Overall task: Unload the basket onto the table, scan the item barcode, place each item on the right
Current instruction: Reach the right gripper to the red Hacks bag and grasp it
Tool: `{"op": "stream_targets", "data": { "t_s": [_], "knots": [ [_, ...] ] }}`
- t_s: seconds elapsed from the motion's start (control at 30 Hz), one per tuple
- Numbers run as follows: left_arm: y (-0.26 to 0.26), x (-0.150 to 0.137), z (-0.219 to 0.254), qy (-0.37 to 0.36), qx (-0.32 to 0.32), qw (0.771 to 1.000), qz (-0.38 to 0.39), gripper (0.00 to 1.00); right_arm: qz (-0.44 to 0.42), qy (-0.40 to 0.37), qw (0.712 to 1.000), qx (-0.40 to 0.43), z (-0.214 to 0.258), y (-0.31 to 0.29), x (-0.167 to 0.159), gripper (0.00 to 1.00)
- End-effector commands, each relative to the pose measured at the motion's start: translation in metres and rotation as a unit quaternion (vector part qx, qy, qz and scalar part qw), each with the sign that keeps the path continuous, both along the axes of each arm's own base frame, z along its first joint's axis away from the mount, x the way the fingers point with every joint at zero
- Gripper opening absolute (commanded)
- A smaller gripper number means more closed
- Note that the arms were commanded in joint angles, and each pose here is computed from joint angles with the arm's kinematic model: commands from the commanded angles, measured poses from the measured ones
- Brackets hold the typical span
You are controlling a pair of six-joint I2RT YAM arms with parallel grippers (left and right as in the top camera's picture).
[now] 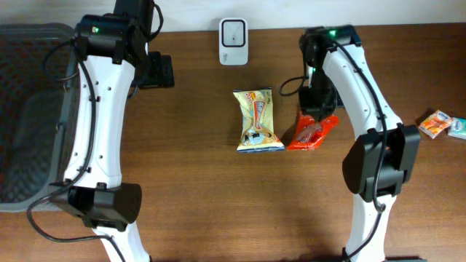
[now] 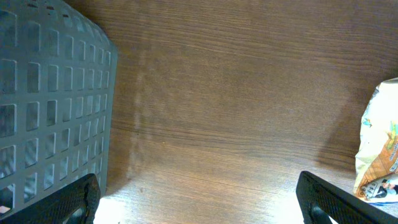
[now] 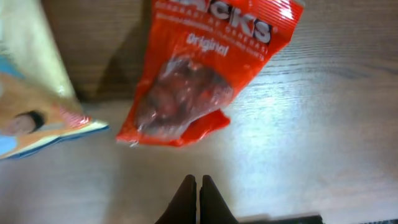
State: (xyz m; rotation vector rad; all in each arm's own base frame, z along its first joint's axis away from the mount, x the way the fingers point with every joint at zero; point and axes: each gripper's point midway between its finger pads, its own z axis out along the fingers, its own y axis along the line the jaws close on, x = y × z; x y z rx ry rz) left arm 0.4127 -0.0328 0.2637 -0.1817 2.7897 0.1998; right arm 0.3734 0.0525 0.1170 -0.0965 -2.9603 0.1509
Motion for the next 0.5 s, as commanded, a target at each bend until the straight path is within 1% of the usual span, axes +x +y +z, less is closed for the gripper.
{"op": "stream_targets", "data": {
  "t_s": [0.0,0.1,0.17,0.23,0.27,0.33,0.4,0.43,0.47],
  "knots": [
    [0.000,0.001,0.002,-0.003,-0.003,1.000,-0.002,0.99,-0.012,0.008,1.000,-0.010,-0.026,-0.009,-0.003,0.05],
    [0.000,0.001,0.002,-0.003,-0.003,1.000,-0.002,0.99,-0.018,0.005,1.000,-0.010,-0.068,-0.008,-0.005,0.11],
    [0.000,0.001,0.002,-0.003,-0.003,1.000,-0.002,0.99,-0.026,0.009,1.000,-0.012,-0.100,-0.010,-0.014,0.12],
    [0.000,0.001,0.002,-0.003,-0.003,1.000,-0.002,0.99,-0.028,0.024,0.999,-0.005,-0.116,-0.008,-0.027,0.11],
    [0.000,0.001,0.002,-0.003,-0.003,1.000,-0.002,0.99,-0.028,0.030,0.999,-0.002,-0.116,-0.007,-0.030,0.07],
    [0.000,0.001,0.002,-0.003,-0.003,1.000,-0.002,0.99,-0.021,0.039,0.999,-0.003,-0.108,-0.008,-0.032,0.07],
    [0.000,0.001,0.002,-0.003,-0.003,1.000,-0.002,0.99,-0.024,0.037,0.999,-0.005,-0.086,-0.012,-0.024,0.07],
    [0.000,0.001,0.002,-0.003,-0.003,1.000,-0.002,0.99,-0.028,0.034,0.999,-0.004,-0.073,-0.014,-0.019,0.09],
    [0.000,0.001,0.002,-0.003,-0.003,1.000,-0.002,0.99,-0.029,0.033,0.999,-0.004,-0.065,-0.015,-0.017,0.20]
  ]
}}
